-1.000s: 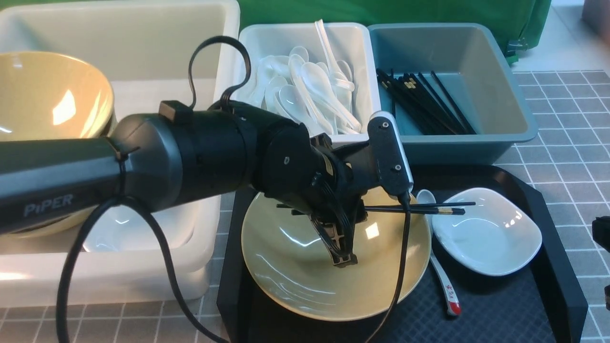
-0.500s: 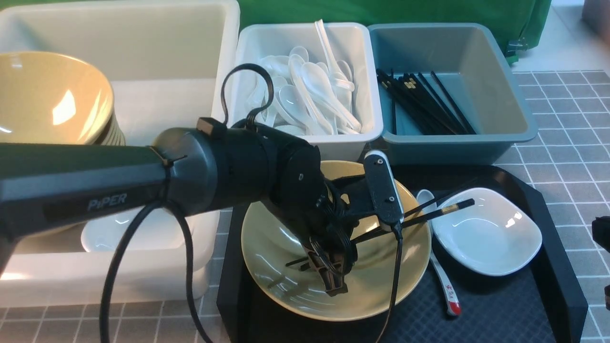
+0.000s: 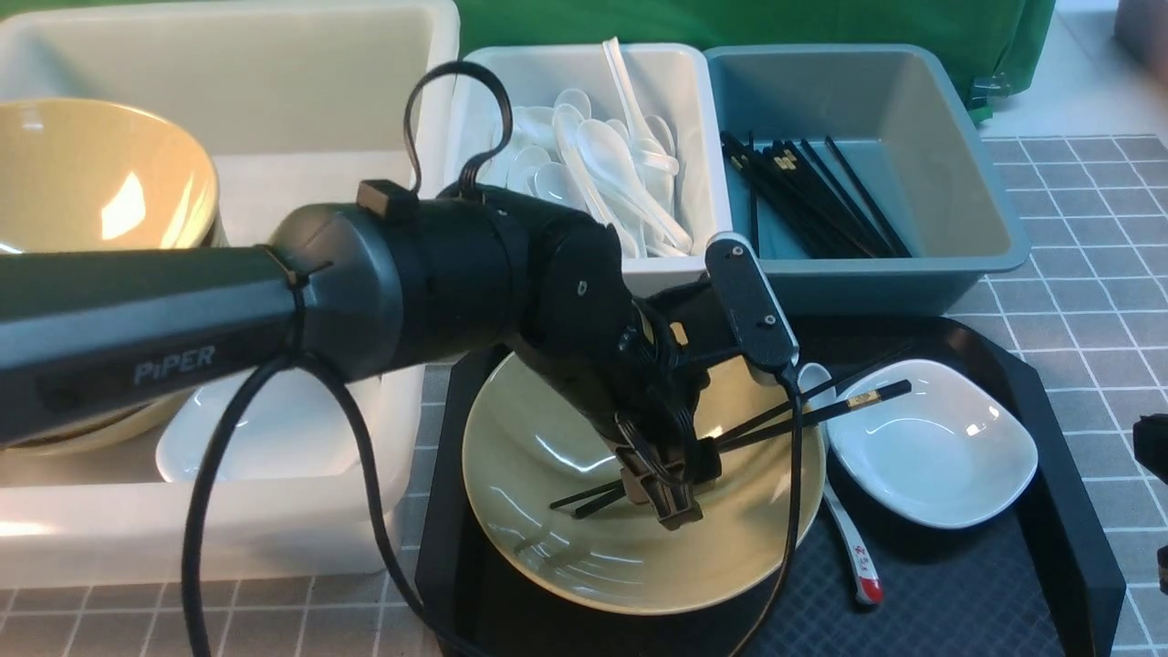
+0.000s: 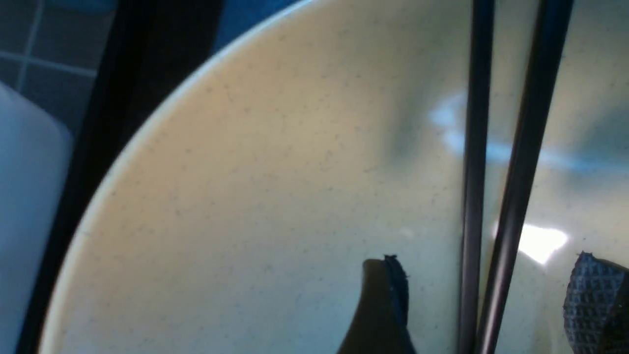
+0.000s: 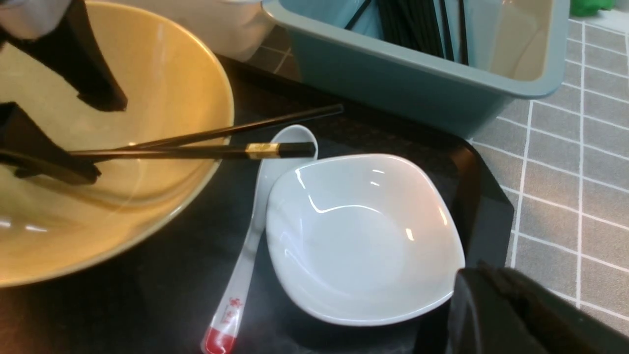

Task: On grey table put chopsticks spoon bowls plates into blue grey white boxes.
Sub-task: 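Grasp the chopsticks lying on the black tray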

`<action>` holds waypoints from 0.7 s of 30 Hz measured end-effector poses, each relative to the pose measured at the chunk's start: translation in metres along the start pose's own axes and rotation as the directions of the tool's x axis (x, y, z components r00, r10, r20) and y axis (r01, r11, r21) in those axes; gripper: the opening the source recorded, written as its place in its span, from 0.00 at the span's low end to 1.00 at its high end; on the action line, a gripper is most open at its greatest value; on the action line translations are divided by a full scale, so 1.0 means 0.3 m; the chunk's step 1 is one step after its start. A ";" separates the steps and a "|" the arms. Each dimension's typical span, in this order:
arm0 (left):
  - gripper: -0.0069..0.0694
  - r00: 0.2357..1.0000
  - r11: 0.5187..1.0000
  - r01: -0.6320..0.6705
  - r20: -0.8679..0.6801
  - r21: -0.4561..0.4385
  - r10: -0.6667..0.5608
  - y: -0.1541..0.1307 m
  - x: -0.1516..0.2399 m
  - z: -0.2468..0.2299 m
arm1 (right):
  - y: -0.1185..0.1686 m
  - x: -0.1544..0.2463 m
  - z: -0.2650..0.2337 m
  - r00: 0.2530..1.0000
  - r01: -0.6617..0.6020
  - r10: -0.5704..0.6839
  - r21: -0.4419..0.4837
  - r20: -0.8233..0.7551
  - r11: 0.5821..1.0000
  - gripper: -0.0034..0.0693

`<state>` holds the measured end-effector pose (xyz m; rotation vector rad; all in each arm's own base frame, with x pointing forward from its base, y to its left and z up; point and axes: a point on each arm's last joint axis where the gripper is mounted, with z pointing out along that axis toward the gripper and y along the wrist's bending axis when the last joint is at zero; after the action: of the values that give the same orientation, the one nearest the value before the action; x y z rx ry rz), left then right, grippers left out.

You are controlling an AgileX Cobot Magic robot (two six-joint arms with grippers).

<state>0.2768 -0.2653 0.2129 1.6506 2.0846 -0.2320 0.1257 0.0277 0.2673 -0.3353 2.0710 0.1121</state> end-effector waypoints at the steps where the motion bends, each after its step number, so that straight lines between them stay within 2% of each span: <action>1: 0.62 1.000 1.000 -0.008 -0.007 0.009 0.008 -0.001 0.004 0.014 | 0.000 0.000 0.000 1.000 0.000 0.000 0.000 0.000 1.000 0.10; 4: 0.58 0.999 0.999 -0.023 -0.033 0.026 0.024 -0.003 0.016 0.053 | 0.000 0.000 0.000 1.000 0.000 0.000 0.000 0.000 1.000 0.10; 6: 0.50 0.998 0.999 -0.039 -0.055 0.032 0.041 -0.002 0.026 0.078 | 0.000 0.000 0.000 1.000 0.000 0.000 0.000 0.000 1.000 0.10; 8: 0.38 0.997 0.998 -0.045 -0.060 0.033 0.047 -0.002 0.029 0.083 | 0.000 0.000 0.000 1.000 0.000 0.000 0.000 0.000 1.000 0.10; 9: 0.36 0.997 0.998 -0.046 -0.060 0.031 0.048 -0.001 0.028 0.082 | 0.000 0.000 0.000 1.000 0.000 0.000 0.000 0.000 1.000 0.10; 10: 0.24 0.996 0.998 -0.055 -0.062 0.027 0.056 0.000 0.028 0.080 | 0.000 0.000 0.000 1.000 0.000 0.000 0.000 0.000 1.000 0.11; 12: 0.15 0.996 0.998 -0.063 -0.062 0.021 0.064 0.002 0.027 0.075 | 0.000 0.000 0.000 1.000 0.000 0.000 0.000 0.000 1.000 0.11; 14: 0.11 0.996 0.997 -0.071 -0.055 0.011 0.071 0.004 0.022 0.061 | 0.000 0.000 0.000 1.000 0.000 0.000 0.000 0.000 1.000 0.11; 21: 0.10 0.997 0.997 -0.069 -0.018 -0.024 0.069 0.015 0.003 0.005 | 0.000 0.000 0.000 1.000 0.000 0.000 0.000 0.000 1.000 0.11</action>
<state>0.2813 -0.2638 0.2117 1.7126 2.0308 -0.1696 0.1257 0.0277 0.2673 -0.3353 2.0710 0.1121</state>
